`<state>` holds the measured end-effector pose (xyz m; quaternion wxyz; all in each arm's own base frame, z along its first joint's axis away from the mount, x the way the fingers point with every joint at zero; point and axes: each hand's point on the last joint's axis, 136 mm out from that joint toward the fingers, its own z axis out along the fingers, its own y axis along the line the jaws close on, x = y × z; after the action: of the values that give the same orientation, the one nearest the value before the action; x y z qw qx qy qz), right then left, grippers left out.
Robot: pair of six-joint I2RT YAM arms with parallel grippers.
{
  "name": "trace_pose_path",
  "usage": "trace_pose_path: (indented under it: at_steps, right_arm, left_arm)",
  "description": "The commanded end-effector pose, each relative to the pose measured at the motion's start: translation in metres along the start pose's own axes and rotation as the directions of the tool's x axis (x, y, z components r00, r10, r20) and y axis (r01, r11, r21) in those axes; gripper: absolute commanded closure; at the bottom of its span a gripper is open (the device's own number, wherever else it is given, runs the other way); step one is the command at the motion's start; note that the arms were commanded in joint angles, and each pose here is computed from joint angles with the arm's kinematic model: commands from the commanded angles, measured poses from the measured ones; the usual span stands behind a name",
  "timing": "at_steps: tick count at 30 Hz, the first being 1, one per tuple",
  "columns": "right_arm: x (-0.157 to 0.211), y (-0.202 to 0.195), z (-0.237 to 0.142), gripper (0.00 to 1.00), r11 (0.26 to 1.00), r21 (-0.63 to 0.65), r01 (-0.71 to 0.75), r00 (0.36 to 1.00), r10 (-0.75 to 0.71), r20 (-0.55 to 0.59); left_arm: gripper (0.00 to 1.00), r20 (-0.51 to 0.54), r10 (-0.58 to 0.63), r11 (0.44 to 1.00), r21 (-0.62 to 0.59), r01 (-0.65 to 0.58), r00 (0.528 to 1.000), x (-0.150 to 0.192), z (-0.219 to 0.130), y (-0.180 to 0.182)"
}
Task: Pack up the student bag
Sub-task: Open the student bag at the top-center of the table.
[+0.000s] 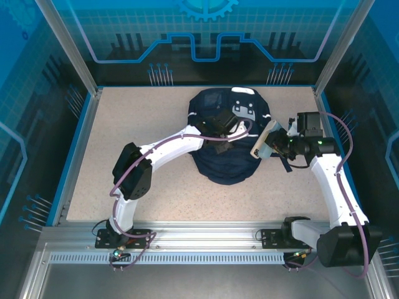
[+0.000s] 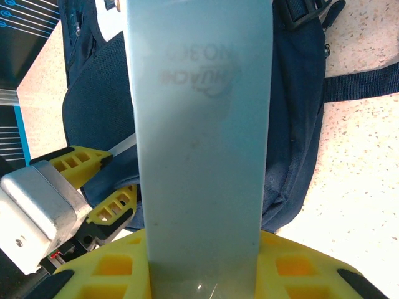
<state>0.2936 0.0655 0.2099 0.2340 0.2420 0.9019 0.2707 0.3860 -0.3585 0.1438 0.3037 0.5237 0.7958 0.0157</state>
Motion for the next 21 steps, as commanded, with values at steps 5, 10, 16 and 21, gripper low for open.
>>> trace_pose_path:
  at_steps: [5,10,16,21]
  right_arm:
    - [0.001,0.009,-0.011,0.72,0.998,-0.056,-0.011,1.0,0.012,0.007]
    - [0.015,0.02,-0.021,0.71,0.993,-0.114,-0.025,0.999,0.02,-0.044]
    - [0.037,0.028,-0.019,0.71,0.98,-0.184,-0.073,0.989,0.047,-0.14]
    - [0.05,0.049,-0.001,0.71,0.958,-0.265,-0.11,0.973,0.049,-0.227]
  left_arm:
    - [0.8,0.131,-0.051,0.992,-0.109,0.065,0.99,-0.03,-0.03,0.031]
    - [0.93,0.256,-0.148,0.971,-0.148,0.19,0.955,-0.053,-0.063,0.05]
    - [0.96,0.408,-0.277,0.926,-0.127,0.354,0.87,-0.084,-0.103,0.072]
    - [0.97,0.442,-0.344,0.903,-0.087,0.421,0.829,-0.097,-0.116,0.077]
